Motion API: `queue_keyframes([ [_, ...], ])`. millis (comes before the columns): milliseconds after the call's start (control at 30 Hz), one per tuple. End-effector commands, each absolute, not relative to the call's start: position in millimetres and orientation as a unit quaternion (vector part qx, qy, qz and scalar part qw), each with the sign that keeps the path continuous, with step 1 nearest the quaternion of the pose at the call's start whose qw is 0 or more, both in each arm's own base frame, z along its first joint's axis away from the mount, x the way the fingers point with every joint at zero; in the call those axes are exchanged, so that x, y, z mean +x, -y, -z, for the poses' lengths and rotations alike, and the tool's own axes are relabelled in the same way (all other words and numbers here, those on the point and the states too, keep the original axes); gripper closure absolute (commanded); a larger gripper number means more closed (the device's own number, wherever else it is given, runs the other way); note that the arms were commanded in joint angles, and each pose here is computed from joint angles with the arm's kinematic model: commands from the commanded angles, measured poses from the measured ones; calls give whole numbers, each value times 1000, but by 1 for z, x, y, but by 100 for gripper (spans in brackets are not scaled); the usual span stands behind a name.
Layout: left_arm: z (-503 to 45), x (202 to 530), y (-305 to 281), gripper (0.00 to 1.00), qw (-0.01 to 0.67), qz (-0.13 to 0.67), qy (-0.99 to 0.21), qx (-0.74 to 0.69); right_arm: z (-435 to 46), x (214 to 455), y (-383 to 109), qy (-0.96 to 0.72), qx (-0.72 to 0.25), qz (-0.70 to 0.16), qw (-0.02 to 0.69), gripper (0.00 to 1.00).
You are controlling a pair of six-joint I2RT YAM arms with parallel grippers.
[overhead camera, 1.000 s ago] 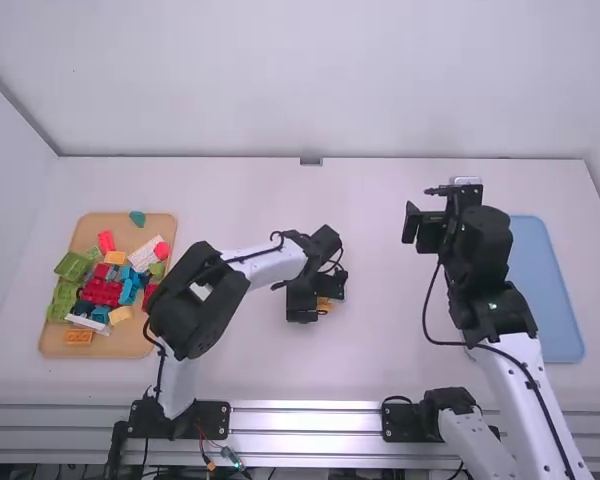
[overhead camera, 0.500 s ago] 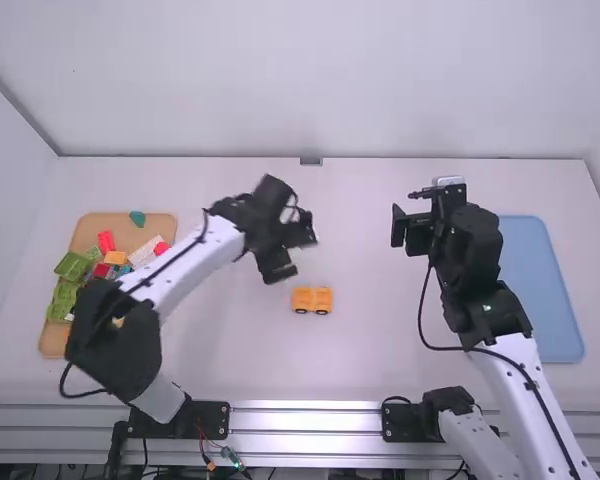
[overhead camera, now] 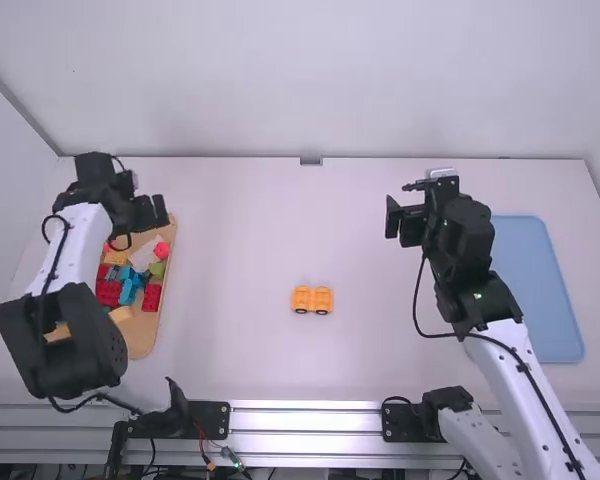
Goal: Assemble lego blocks to make yellow taxi
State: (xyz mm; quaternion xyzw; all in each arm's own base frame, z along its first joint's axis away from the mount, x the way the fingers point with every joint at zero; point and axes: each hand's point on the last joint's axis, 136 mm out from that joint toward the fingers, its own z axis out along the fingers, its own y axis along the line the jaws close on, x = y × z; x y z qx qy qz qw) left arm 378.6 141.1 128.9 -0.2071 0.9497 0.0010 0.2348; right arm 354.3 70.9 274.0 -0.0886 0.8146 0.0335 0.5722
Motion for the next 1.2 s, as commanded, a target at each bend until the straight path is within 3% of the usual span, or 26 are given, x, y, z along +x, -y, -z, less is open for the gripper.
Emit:
queue_keyframes([
  [0,-107,369,-161,1,201,19,-930,-308,-285,360,-76,-807,-92,-44,582,1],
  [267,-75,380,-192,1,96,34,-923,-370,-282,367,-87,-803,-107,-66,582,1],
  [467,-77,392,-200,1,101,48,-859,-499,-282,365,-87,-804,-107,-65,581,1],
  [767,-62,351,-225,1,67,-70,-793,-601,-280,363,-86,-808,-107,-65,576,1],
  [1167,-47,352,-227,1,70,-38,-785,-615,-277,362,-86,-811,-108,-65,572,1],
])
